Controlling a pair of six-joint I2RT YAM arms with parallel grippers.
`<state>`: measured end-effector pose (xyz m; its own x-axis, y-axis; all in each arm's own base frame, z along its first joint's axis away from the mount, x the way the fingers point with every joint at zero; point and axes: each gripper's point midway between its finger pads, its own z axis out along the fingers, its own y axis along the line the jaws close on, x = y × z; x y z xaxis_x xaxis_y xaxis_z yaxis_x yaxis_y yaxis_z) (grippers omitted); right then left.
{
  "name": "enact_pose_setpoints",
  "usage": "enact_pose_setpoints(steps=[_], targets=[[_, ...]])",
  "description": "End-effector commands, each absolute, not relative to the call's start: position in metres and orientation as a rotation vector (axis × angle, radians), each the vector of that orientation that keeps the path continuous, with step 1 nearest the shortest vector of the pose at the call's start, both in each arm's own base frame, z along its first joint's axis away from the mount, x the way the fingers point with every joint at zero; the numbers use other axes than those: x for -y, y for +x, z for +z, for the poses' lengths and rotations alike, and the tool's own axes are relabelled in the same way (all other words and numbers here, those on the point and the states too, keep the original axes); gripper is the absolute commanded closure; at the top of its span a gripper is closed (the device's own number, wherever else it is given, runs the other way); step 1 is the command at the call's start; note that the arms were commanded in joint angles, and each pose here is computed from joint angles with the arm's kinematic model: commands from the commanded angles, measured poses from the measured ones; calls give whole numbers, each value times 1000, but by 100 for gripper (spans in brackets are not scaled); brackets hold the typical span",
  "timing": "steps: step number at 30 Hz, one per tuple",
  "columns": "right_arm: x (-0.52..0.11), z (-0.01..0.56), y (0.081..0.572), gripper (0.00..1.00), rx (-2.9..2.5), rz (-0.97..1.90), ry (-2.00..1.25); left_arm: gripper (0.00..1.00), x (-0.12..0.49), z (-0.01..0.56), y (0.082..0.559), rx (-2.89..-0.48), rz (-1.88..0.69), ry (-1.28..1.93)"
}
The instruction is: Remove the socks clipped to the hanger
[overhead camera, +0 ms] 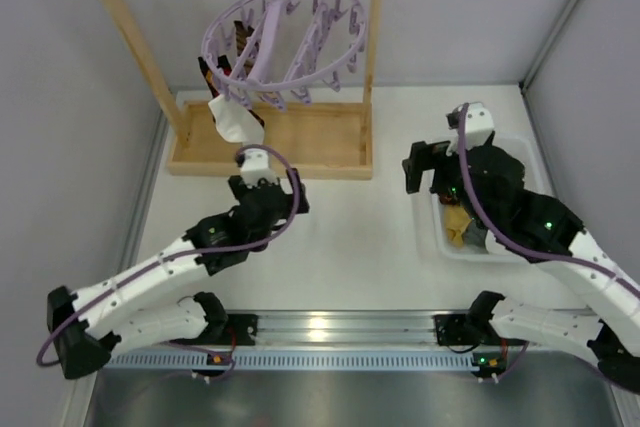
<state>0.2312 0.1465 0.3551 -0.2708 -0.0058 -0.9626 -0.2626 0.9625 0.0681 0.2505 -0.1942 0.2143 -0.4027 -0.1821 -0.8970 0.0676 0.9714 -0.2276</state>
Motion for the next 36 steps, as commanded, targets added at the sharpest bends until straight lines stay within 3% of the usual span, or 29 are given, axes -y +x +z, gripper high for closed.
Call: enact_pose_setpoints(steps=[1,5,7,8,14,25,36], targets=[[-187,353,244,1,-1788,457,-264,1,142,206,256,-1966,-198,-269],[-214,339,244,1,-1780,559,-325,1,111,203,295,-1889,-122,-348],[-222,335,245,1,-1782,584,-350,1,116,176,307,-1884,-155,-303],[-224,334,244,1,-1781,588,-367,1,125,196,326,-1776,-275,-289],[-219,327,232,1,-1760,597,-432,1,85,165,370,-1698,-288,-363],[-225,321,207,0,-1685,703,-549,1,66,168,431,-1514,-205,-130],[-246,307,202,0,-1690,756,-689,1,57,195,438,-1432,-174,-110]])
